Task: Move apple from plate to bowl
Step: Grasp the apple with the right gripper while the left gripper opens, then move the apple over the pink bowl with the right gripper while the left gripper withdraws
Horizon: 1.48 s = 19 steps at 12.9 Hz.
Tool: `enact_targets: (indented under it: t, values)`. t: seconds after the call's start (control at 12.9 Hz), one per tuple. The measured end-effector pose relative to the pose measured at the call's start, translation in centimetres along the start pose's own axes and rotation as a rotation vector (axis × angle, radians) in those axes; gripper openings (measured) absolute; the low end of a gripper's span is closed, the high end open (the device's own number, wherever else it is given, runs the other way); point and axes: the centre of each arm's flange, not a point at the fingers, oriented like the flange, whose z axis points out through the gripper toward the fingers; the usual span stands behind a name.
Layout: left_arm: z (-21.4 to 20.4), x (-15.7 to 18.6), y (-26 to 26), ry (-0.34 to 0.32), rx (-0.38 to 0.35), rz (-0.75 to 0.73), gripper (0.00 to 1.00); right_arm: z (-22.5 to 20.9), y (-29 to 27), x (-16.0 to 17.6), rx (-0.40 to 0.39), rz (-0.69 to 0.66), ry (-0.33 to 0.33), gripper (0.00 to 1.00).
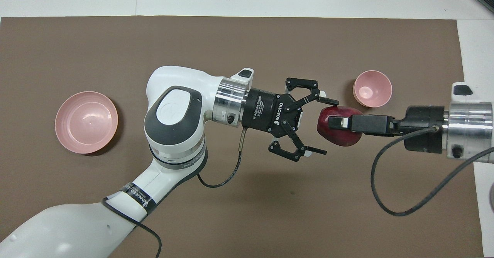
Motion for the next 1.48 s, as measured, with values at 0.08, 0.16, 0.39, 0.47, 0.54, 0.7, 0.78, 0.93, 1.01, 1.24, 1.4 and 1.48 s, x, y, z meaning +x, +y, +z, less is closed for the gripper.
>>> enact_targets:
  t: [0.08,0.16,0.39,0.47,0.54,0.7,0.78,0.93,1.01,1.24,1.4,1.48]
  values:
    - [-0.3,0.4,0.0,0.047,0.014,0.017,1.0,-0.3,0.6,0.1,-0.021,0.002,0.002,0.85]
    - [-0.6,0.8,-0.1,0.09,0.03,0.032,1.0,-0.6,1.1,0.2,-0.043,0.001,0.013,0.85]
    - [-1.4,2.1,-0.4,0.239,0.101,0.085,1.0,-1.8,2.3,1.1,-0.13,-0.017,0.075,0.85]
    - [-1.8,2.6,-0.4,0.295,0.11,0.106,1.0,-1.9,2.6,1.3,-0.146,-0.018,0.082,0.85]
    - [-2.3,3.0,-0.2,0.356,0.108,0.129,1.0,-2.1,3.0,1.4,-0.163,-0.018,0.089,0.85]
    - [-3.0,4.1,0.1,0.489,0.114,0.184,1.0,-3.0,4.2,1.9,-0.225,-0.015,0.106,0.85]
    - [-3.1,4.6,0.0,0.553,0.137,0.216,1.0,-3.4,4.8,2.3,-0.275,-0.017,0.115,0.85]
    - [-3.5,5.2,-0.1,0.64,0.18,0.259,1.0,-3.8,5.6,3.1,-0.4,-0.033,0.124,0.85]
    - [-3.9,5.5,-0.1,0.666,0.191,0.268,1.0,-3.9,5.9,3.4,-0.462,-0.044,0.123,0.85]
    - [-6.8,6.2,0.4,0.734,0.194,0.276,1.0,-4.1,7.3,4.0,-0.628,-0.088,0.094,0.85]
    - [-8.8,6.8,0.6,0.798,0.221,0.305,1.0,-4.0,8.8,4.9,-0.726,-0.124,0.084,0.85]
    - [-9.4,7.0,0.7,0.832,0.251,0.342,1.0,-3.9,9.5,5.7,-0.787,-0.148,0.077,0.85]
